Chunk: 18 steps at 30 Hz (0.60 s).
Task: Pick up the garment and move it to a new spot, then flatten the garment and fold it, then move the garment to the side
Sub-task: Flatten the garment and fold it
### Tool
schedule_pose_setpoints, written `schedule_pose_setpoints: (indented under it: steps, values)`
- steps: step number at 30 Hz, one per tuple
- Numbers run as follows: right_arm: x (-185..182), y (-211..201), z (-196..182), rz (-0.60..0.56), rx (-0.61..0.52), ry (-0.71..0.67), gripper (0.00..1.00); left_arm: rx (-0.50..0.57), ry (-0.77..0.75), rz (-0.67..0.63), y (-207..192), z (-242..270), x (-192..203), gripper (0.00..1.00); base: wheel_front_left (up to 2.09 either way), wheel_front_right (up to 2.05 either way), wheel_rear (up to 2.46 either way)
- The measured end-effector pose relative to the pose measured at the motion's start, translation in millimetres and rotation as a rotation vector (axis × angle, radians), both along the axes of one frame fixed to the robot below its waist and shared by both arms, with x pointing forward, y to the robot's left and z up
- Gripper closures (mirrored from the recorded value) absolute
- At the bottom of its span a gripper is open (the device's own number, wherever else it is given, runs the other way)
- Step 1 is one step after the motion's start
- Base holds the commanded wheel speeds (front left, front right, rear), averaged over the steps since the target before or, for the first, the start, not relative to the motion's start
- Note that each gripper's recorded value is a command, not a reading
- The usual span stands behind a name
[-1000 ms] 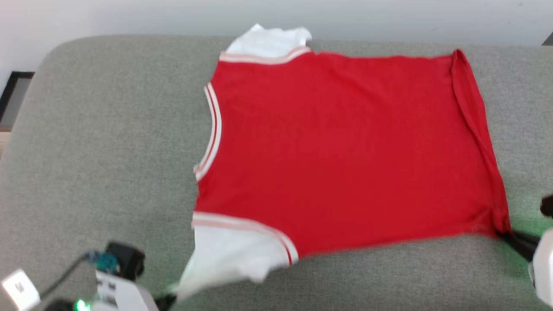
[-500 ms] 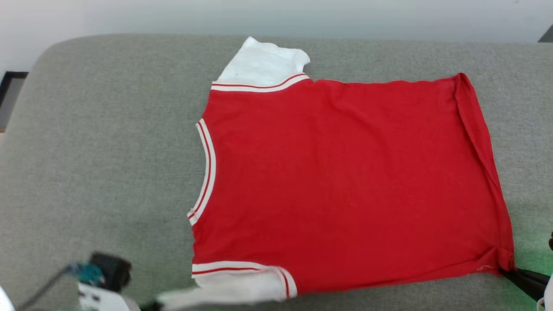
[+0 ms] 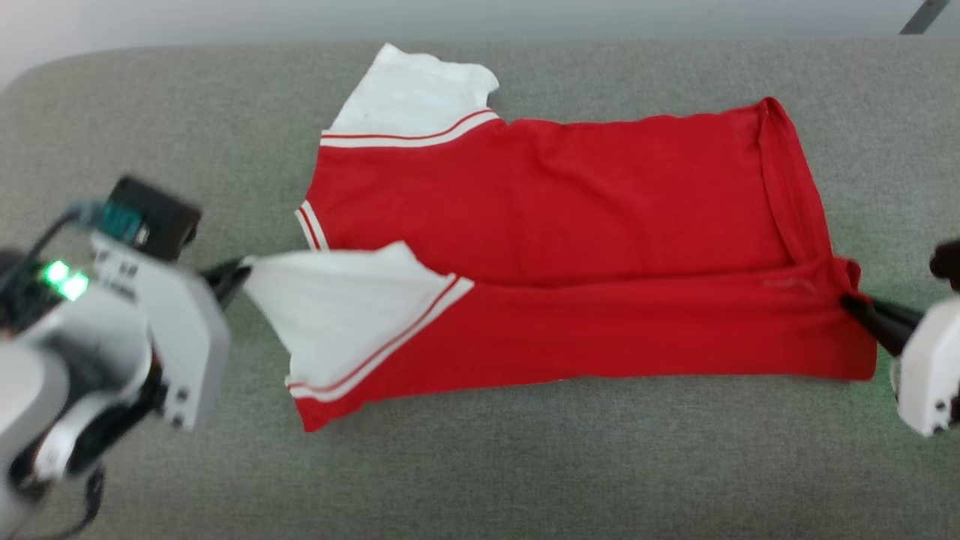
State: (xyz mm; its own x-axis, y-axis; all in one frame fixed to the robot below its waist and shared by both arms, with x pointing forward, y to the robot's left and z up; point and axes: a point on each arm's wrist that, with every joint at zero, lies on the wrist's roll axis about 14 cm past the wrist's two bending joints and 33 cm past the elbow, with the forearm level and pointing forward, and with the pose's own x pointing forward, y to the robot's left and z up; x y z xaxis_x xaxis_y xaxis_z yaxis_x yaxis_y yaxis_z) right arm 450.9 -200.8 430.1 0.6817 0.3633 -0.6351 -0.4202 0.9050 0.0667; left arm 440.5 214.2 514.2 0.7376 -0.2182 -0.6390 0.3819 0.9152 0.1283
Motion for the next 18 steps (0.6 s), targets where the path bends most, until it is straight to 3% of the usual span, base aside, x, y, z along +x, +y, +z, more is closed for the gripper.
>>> schedule_pose_setpoints:
  steps: [6,18]
  values:
    - [27,2,-11,-0.048,-0.022,0.022,1.00,-0.004,0.051,-0.031,-10,-24,42,1.00,0.00,0.00,0.00]
    - [33,12,-45,-0.035,-0.067,0.182,1.00,-0.044,0.360,0.046,-9,-112,40,1.00,0.00,0.00,0.00]
